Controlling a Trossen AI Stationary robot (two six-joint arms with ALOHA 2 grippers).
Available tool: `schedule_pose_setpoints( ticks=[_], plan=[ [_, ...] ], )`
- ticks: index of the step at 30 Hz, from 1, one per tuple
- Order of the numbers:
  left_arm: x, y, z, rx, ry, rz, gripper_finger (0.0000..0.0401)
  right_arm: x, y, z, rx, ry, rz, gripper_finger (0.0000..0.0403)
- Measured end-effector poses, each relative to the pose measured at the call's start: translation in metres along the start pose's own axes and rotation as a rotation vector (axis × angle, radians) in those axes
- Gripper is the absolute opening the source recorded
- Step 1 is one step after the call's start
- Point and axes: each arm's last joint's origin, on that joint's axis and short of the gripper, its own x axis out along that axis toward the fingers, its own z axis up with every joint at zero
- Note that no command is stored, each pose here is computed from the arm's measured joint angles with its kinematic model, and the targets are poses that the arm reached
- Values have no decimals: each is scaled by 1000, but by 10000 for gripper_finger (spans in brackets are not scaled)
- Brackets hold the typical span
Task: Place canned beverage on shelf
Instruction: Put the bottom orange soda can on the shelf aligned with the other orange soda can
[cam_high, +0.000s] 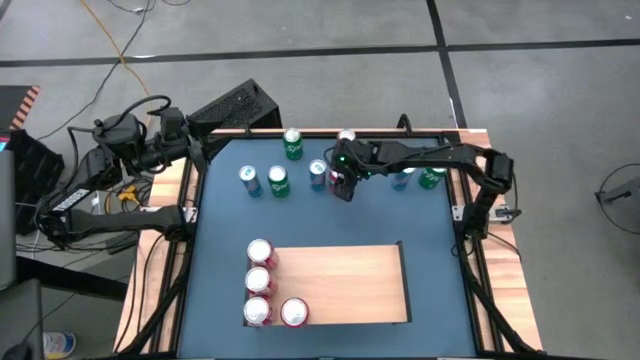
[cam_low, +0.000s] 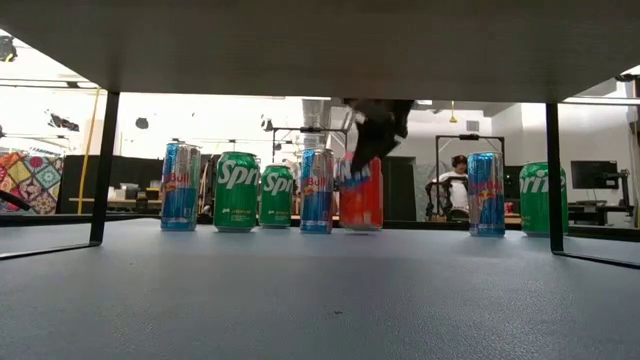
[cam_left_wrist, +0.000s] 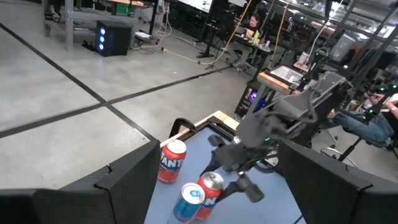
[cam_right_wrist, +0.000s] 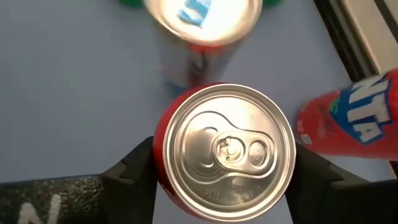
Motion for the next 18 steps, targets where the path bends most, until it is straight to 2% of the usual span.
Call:
schedule_pose_setpoints(
  ticks=[9,14,18],
  plan=[
    [6,-1,-1,-80,15,-2,309,-97,5,4,70,-215,36,245],
    [16,-3,-1,-111,9,-8,309,-158,17,-4,99,-374,116,245],
    [24,-6,1,-136,4,-64,309,-202,29,-17,99,-489,185,245]
  ],
)
